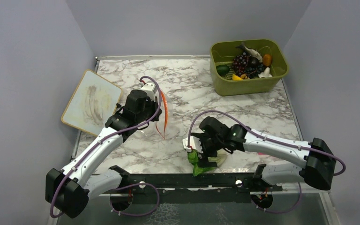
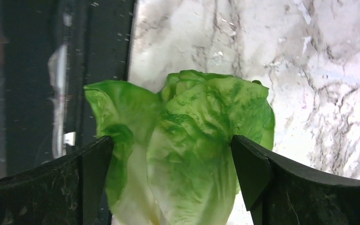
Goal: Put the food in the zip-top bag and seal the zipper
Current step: Pick up the fake vegetable at the center of the board.
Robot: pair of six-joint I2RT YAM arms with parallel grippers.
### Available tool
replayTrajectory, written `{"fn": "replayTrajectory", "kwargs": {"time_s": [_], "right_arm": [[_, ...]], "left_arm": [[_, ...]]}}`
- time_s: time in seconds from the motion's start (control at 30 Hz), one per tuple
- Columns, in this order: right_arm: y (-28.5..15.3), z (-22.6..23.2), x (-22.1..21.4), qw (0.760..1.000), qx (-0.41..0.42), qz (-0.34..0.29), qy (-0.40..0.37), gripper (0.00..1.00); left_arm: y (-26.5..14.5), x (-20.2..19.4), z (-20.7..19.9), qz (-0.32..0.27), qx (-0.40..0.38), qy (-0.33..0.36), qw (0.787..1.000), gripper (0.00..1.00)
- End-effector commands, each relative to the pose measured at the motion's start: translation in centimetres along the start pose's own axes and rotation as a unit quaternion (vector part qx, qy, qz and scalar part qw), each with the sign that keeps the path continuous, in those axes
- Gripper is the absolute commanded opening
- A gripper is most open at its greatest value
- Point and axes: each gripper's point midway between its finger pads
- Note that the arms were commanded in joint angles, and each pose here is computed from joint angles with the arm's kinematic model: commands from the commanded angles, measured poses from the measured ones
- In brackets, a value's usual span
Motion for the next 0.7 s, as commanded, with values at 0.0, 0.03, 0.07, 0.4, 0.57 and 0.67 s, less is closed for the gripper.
{"fn": "replayTrajectory", "kwargs": {"time_s": [0.0, 0.03, 0.07, 0.4, 0.57, 0.67], "right_arm": [[1.2, -3.4, -0.9, 0.997, -0.079, 0.022, -0.003, 1.0], [1.5, -3.6, -1.2, 0.996, -0.083, 0.028, -0.002, 1.0], [1.8, -3.8, -1.6, 0.996, -0.085, 0.033, -0.001, 1.0], [3.4, -4.4, -3.3, 0.994, -0.087, 0.061, -0.001, 0.92], [3.6, -5.4, -3.4, 0.992, -0.112, 0.06, -0.002, 0.61], [3.5, -6.1, -3.1, 0.99, -0.133, 0.052, 0.005, 0.44]], "left_arm": [[-0.4, 0.0, 0.2, -0.004, 0.004, 0.004, 1.0, 0.0], [-0.4, 0.0, 0.2, -0.004, 0.003, 0.003, 1.0, 0.0], [-0.4, -0.1, 0.2, -0.003, 0.003, 0.003, 1.0, 0.0], [-0.3, -0.2, 0.3, -0.002, 0.004, 0.001, 1.0, 0.0], [-0.4, 0.0, 0.4, -0.005, 0.006, 0.001, 1.0, 0.0], [-0.6, 0.1, 0.3, -0.01, 0.005, 0.001, 1.0, 0.0]]}}
Point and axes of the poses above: each gripper's point midway between its finger pads, its own y axis out along the fingers, its own z axis along the line the jaws close on, x = y × z, and after that the axes turned 12 degrees about y, right-handed
